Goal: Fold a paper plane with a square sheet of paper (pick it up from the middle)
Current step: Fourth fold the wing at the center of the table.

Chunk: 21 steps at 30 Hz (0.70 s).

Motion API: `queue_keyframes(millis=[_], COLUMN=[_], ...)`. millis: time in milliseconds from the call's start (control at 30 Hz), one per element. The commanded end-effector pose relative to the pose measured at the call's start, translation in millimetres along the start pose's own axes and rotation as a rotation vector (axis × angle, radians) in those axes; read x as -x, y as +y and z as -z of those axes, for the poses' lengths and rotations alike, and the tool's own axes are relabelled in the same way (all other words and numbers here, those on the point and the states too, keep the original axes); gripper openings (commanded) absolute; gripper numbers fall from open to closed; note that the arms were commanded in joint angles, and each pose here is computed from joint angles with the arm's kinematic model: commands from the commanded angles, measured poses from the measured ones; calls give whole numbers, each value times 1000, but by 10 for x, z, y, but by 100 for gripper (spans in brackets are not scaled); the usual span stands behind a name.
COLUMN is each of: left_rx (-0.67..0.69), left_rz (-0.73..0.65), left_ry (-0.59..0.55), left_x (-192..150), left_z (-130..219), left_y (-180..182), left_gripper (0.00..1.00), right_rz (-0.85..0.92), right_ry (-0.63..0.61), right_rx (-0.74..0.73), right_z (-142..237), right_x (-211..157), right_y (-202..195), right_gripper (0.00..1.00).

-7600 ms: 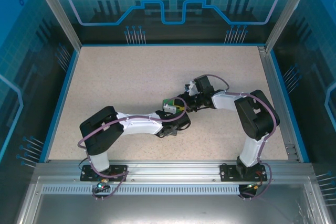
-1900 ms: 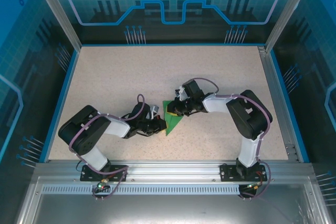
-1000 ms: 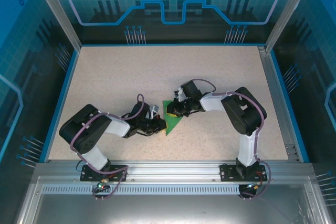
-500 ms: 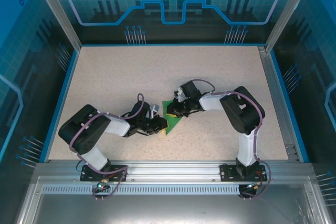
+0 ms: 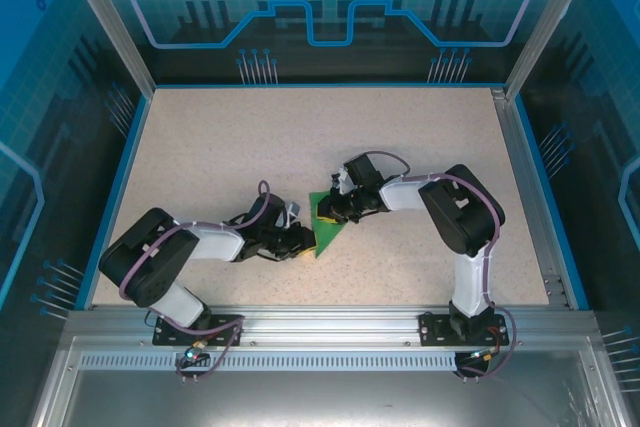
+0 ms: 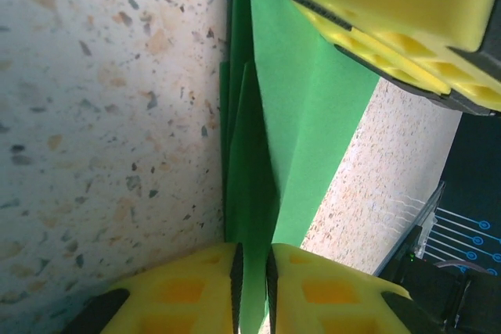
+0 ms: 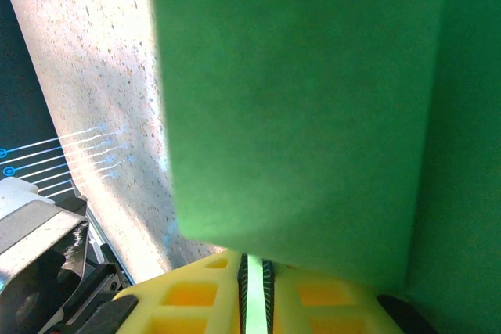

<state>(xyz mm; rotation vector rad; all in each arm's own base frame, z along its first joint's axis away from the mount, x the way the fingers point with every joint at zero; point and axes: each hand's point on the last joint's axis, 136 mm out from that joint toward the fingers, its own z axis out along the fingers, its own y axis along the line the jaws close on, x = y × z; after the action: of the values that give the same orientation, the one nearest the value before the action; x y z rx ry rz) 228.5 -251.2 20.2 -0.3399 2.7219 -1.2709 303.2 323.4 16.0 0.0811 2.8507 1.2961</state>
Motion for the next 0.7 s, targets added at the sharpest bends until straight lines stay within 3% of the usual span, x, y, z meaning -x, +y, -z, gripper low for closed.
queue_keyframes(millis=[0,333,667], left_rx=[8,-26,28], left_rz=[-23,-38,15], left_ry=[-1,50,177], left_x=[5,-72,-293], left_z=[10,-56,-156], left_y=[-44,-71,150], left_gripper=[19,8,8], right_rz=[-75,-79,-105], right_ry=[36,42,46], right_rx=[-117,-137,-193], right_z=[-91,-94,-109], right_x=[-128,-156,-220], right_y=[-456,-515,-703], right_gripper=[16,16,16])
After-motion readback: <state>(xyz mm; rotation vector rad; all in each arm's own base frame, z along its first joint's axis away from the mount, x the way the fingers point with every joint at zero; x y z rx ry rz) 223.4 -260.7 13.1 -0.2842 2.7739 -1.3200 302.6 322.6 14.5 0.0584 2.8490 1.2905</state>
